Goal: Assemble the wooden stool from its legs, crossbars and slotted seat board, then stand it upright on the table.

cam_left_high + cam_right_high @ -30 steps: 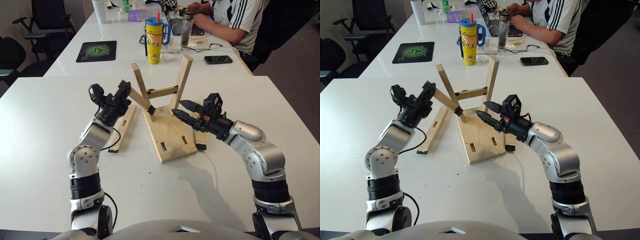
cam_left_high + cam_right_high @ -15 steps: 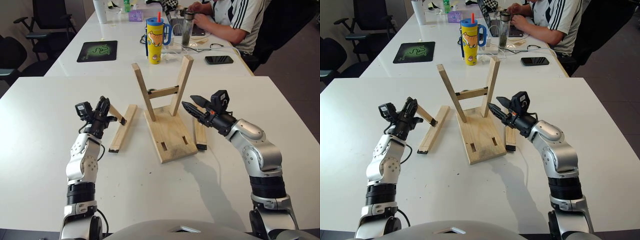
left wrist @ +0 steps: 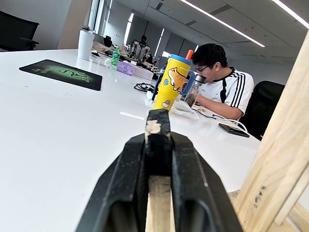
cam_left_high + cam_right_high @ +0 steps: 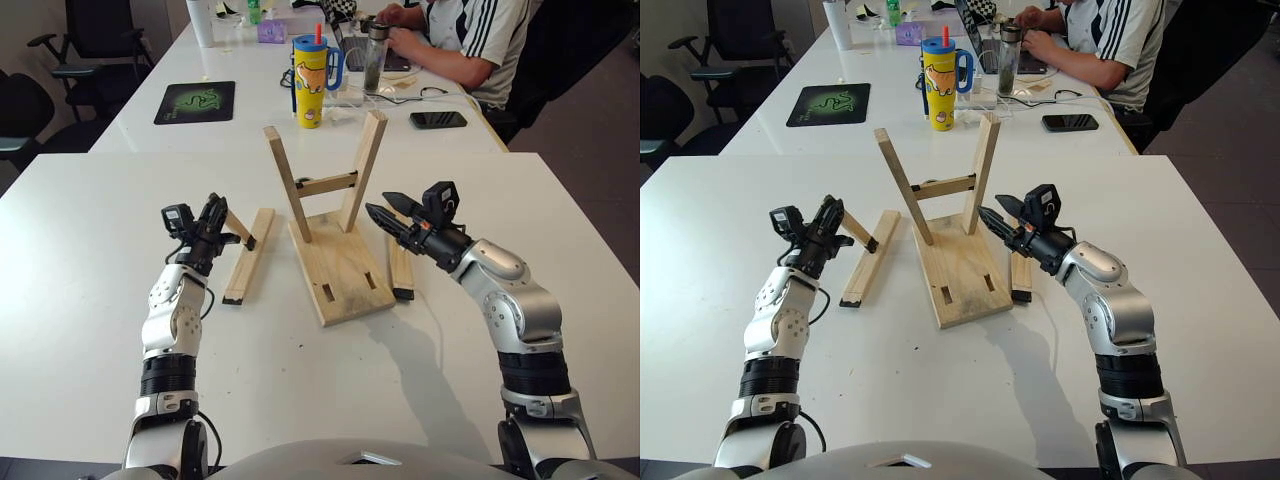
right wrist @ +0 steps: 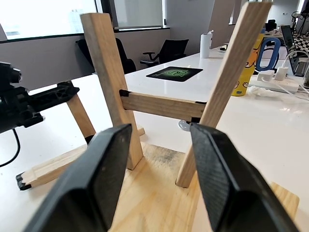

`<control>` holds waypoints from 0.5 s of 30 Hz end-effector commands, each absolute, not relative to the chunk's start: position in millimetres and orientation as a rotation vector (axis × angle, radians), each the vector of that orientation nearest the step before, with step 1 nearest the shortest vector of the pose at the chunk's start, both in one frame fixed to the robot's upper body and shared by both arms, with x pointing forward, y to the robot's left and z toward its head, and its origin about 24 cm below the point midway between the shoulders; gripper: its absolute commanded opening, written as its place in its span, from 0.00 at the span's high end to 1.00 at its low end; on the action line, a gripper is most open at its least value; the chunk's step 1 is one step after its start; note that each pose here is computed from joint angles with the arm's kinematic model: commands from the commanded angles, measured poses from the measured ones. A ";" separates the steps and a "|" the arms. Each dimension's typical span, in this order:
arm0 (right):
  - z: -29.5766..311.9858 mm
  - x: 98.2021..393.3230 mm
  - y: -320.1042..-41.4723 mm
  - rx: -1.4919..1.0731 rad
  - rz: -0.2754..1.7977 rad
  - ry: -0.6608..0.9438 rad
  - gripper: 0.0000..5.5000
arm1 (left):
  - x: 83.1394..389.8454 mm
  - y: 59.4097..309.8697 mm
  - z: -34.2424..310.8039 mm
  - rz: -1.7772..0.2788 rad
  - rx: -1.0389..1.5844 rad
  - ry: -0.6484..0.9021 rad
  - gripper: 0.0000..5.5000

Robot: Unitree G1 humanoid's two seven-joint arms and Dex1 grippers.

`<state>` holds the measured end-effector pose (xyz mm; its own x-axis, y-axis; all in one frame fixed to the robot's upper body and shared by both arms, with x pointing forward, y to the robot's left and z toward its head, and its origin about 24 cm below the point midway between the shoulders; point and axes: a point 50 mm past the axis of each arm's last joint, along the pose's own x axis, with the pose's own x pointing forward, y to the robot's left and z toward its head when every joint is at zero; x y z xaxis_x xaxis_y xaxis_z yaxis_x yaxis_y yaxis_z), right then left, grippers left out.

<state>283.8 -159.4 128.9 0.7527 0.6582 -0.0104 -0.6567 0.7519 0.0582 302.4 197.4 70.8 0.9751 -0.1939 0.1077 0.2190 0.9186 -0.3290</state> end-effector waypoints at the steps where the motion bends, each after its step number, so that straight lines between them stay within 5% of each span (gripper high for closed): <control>1: 129.0 284.3 -160.2 0.059 0.711 0.031 0.59 | 303.8 201.1 57.5 -0.221 -0.219 0.020 0.92; 15: 127.6 284.1 -161.5 0.061 0.700 0.033 0.59 | 269.3 176.3 12.3 -0.208 -0.064 0.153 0.92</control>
